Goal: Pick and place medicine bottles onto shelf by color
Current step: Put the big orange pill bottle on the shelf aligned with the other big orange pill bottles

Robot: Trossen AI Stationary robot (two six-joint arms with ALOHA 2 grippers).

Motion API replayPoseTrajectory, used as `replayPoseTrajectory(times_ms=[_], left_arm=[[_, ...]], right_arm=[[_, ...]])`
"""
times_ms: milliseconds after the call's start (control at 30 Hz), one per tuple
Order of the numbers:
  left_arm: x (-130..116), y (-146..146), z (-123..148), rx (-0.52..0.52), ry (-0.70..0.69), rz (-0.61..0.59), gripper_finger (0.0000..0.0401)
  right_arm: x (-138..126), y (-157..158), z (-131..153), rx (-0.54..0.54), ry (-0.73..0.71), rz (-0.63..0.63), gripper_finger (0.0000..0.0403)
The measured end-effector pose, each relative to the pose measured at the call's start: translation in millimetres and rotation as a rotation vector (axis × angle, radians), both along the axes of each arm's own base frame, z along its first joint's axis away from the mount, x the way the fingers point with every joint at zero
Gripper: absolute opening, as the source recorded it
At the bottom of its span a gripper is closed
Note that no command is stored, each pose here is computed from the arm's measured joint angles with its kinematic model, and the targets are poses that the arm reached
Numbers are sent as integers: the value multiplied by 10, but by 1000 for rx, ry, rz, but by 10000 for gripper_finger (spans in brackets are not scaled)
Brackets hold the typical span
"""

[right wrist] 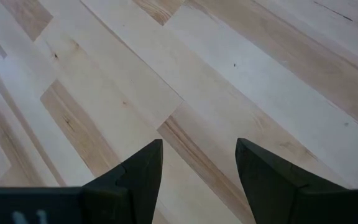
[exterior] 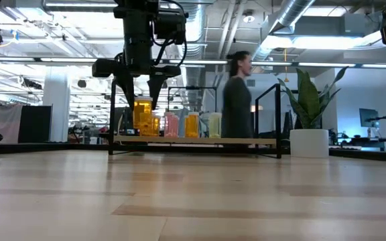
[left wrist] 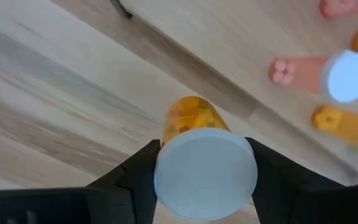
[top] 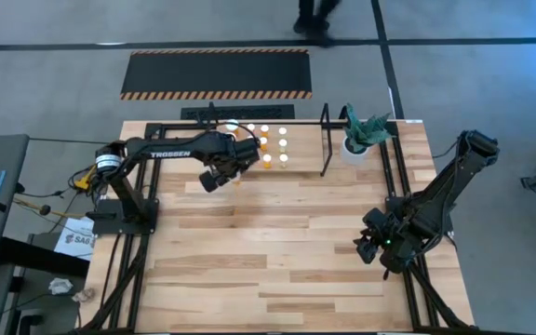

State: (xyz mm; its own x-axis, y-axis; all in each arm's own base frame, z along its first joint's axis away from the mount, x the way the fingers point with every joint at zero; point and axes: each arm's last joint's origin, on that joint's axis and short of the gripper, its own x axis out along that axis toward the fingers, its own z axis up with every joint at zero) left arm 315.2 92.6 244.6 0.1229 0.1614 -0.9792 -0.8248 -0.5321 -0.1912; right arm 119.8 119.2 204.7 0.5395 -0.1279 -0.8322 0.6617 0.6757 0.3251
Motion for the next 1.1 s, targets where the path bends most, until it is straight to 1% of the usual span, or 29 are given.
replayPoseTrajectory(times_ms=[200, 533, 633, 867, 1100], left_arm=[[-26, 76, -1, 15, 2, 67, 177], [-71, 237, 0, 8, -24, 210, 178], [-76, 277, 1, 17, -33, 233, 178], [-86, 320, 6, 100, -24, 279, 178], [-82, 331, -15, 102, -22, 317, 178]], right_arm=[[0, 0, 0, 0, 0, 0, 225], [0, 0, 0, 0, 0, 0, 225], [0, 0, 0, 0, 0, 0, 225], [0, 0, 0, 0, 0, 0, 225], [0, 0, 0, 0, 0, 0, 225]])
